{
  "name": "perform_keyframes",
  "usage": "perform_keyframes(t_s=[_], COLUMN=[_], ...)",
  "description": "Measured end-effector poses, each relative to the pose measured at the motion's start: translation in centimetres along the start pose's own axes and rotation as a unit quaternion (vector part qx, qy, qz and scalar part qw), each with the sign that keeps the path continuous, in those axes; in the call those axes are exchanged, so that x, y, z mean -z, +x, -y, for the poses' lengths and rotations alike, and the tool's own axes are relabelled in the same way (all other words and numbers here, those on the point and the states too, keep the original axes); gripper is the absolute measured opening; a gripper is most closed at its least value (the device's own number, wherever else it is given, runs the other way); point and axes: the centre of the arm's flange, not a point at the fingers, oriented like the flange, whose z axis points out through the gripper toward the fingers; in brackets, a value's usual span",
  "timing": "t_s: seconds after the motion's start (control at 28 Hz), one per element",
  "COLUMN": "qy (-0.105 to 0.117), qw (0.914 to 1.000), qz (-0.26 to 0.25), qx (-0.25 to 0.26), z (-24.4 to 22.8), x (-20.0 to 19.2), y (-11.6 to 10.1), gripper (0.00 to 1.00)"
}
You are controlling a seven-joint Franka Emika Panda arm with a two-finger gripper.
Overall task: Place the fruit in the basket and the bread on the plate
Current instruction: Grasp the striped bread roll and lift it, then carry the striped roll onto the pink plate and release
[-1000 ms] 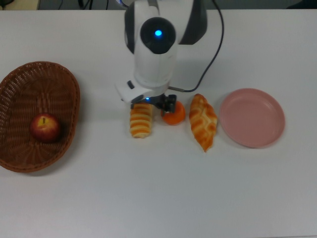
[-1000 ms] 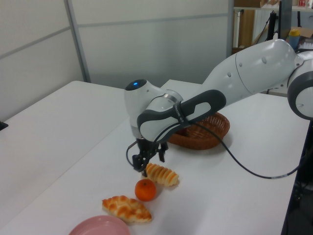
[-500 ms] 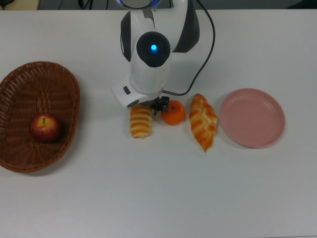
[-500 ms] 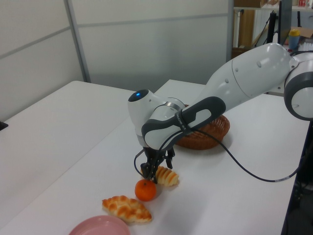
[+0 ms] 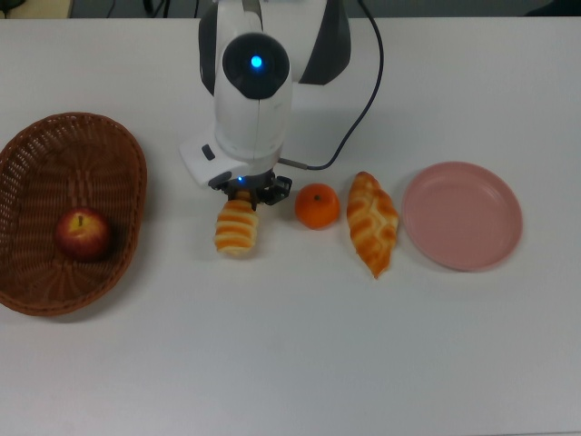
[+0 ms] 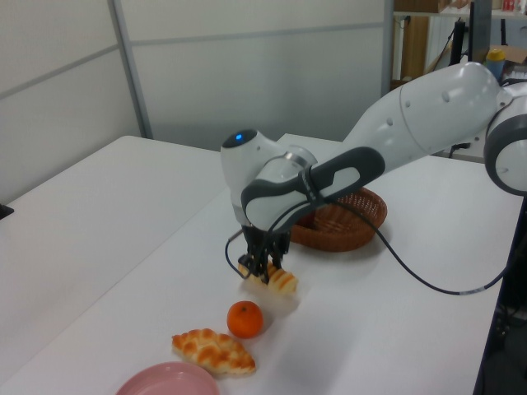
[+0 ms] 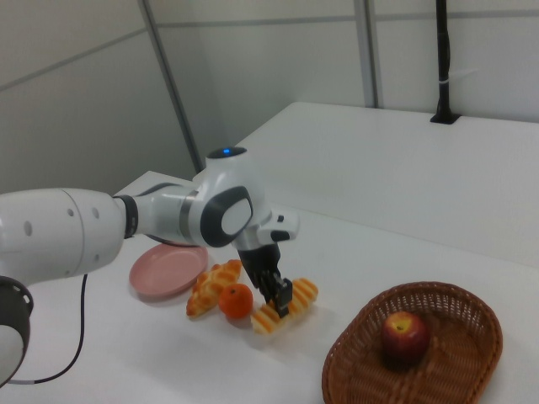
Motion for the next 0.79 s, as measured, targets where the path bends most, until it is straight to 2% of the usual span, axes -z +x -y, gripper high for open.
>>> perform_keyframes(t_s=[0.14,0.32,0.54,0.71,0.79], qy=[0.008,0.021,0.029,0.027,0.023], qw=[0.9998,0.9985,0.9927,0.9871,0.9853], qz=[-0.02,-0.036,-0.047,-0.048,-0.051], qx=[0.004,0.036,0.107,0.15,0.162], z=[0.6,4.7,14.9,20.1,21.1], x=[2.7,6.3,8.8,8.5,8.0], y=[-0.2,-2.0,-7.2,-10.5,-11.0], gripper=[0.37,0.37,0.37,0.37,0.38])
